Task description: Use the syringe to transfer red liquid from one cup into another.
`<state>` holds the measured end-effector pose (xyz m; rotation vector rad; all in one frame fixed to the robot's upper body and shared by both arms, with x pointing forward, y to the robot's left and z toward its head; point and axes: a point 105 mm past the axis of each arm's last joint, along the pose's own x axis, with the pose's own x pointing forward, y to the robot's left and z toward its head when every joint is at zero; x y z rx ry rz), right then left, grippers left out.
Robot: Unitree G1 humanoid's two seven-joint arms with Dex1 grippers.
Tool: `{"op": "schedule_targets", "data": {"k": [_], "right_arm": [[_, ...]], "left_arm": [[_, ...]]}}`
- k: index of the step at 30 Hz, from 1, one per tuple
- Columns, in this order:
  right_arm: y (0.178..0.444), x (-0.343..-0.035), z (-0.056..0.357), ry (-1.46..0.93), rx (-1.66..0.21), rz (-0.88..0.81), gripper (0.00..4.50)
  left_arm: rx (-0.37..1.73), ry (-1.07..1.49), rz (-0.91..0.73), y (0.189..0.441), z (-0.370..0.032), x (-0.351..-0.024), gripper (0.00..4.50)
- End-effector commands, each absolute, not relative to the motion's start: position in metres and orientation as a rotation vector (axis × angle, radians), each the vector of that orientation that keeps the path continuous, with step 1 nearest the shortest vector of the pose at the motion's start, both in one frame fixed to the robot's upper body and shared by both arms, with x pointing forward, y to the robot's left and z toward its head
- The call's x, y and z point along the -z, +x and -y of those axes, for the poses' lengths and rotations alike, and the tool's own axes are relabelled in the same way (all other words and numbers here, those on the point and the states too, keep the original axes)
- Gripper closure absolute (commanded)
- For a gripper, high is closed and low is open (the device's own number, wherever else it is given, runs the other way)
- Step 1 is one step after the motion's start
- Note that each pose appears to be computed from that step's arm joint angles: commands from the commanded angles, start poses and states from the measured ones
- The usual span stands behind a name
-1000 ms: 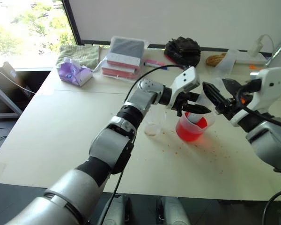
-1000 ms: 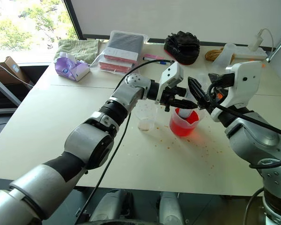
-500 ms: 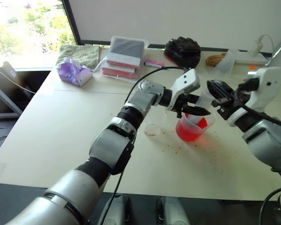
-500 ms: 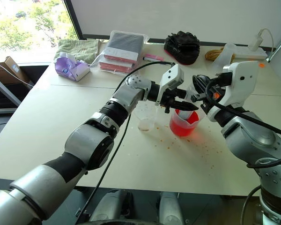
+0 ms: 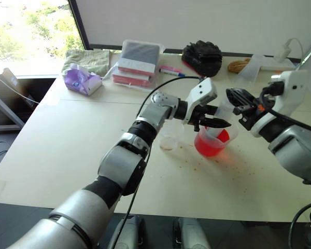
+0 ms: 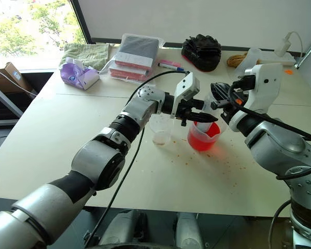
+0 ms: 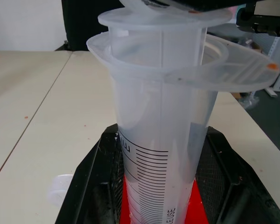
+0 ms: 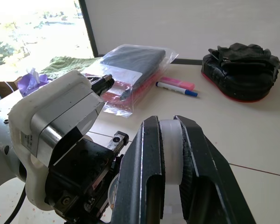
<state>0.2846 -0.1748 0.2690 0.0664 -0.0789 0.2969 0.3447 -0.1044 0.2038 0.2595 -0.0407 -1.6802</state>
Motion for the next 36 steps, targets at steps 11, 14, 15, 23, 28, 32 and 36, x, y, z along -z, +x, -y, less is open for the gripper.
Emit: {"op": "schedule_targets", "data": {"k": [11,14,15,23,28,32,36], "right_arm": [[0.277,-0.326,0.195,0.054,-0.242,0.264,4.38],[0.276,-0.332,0.195,0.050,-0.243,0.278,4.38],[0.276,-0.333,0.195,0.050,-0.243,0.282,4.38],[0.276,-0.338,0.195,0.039,-0.245,0.288,4.38],[0.275,-0.342,0.196,0.040,-0.244,0.296,4.38],[0.274,-0.343,0.196,0.037,-0.246,0.300,4.38],[0.273,-0.345,0.197,0.041,-0.249,0.309,4.38]], "left_arm": [[1.741,0.301,0.047,0.332,0.110,-0.194,2.92],[1.742,0.299,0.045,0.331,0.110,-0.193,2.92],[1.743,0.299,0.046,0.331,0.110,-0.193,2.92],[1.750,0.291,0.046,0.329,0.112,-0.193,2.92],[1.752,0.291,0.043,0.329,0.111,-0.192,2.92],[1.753,0.292,0.043,0.329,0.111,-0.192,2.92],[1.757,0.292,0.043,0.328,0.111,-0.192,2.92]]}}
